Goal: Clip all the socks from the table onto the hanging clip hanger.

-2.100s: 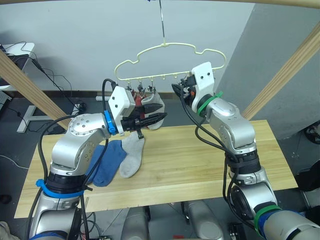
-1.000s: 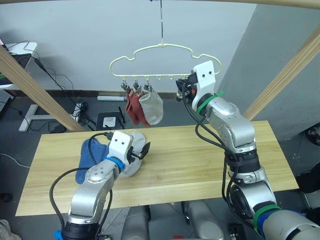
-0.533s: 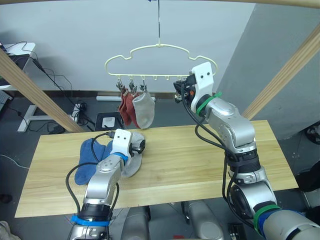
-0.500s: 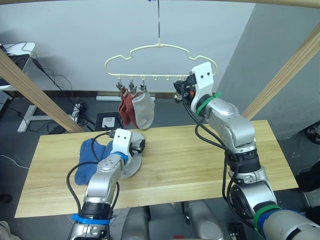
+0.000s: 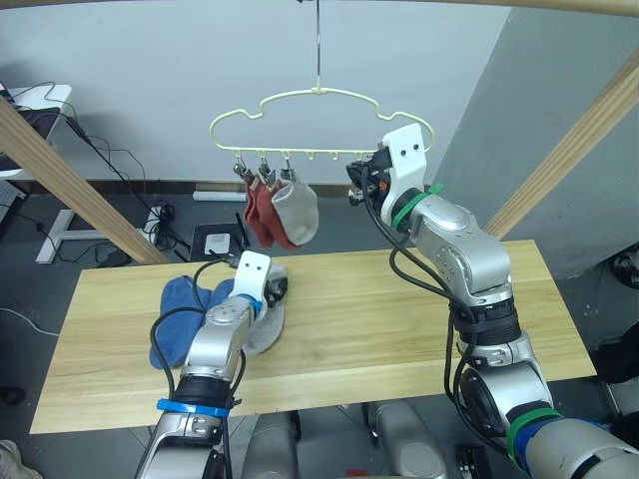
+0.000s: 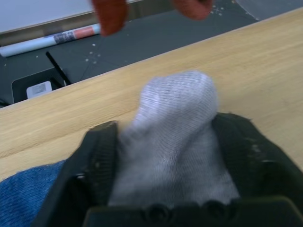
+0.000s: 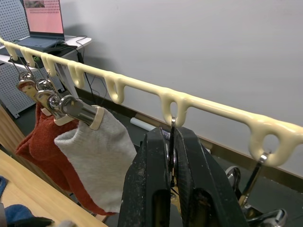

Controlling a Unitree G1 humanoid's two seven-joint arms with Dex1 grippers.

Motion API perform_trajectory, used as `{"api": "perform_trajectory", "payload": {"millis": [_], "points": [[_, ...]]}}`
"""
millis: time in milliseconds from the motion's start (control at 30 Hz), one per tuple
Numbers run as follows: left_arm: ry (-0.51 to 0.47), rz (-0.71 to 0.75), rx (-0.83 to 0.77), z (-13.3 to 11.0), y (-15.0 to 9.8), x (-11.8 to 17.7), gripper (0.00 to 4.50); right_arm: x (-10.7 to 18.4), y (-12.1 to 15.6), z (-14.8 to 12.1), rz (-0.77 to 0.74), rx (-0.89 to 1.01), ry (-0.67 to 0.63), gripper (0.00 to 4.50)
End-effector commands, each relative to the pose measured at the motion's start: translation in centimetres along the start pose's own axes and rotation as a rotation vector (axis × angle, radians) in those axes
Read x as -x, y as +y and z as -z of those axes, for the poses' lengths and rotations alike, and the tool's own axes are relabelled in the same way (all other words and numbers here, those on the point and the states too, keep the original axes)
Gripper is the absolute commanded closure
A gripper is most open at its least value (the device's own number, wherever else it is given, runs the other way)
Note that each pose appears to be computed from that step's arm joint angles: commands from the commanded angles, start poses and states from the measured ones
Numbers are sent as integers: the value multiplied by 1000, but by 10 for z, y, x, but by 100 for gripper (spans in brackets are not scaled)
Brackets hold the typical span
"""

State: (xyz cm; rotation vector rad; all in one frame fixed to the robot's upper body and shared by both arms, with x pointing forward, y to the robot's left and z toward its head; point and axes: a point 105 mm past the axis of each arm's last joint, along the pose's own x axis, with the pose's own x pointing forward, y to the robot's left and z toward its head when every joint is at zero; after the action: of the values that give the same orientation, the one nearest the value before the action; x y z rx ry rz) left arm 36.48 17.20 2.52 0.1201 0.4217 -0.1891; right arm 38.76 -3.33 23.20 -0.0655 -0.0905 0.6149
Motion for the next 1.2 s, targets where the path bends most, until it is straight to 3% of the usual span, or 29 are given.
{"api": "perform_trajectory", "payload": {"millis": [33,267,600,900,1200], "points": [[45,21,-24,17,-4,3,239,2,6,-19,-17,20,-64,450],[-8,61,-109,13,-15,8,440,2,5,-21,-8,16,-71,450],[-310,168,-267,-40,-51,17,445,4,3,-26,1,4,-83,450],[-669,168,-490,-87,-80,47,445,6,12,-33,-37,-56,-101,450],[-755,219,-543,-105,-97,46,445,8,27,-34,-114,-101,-88,450]]}}
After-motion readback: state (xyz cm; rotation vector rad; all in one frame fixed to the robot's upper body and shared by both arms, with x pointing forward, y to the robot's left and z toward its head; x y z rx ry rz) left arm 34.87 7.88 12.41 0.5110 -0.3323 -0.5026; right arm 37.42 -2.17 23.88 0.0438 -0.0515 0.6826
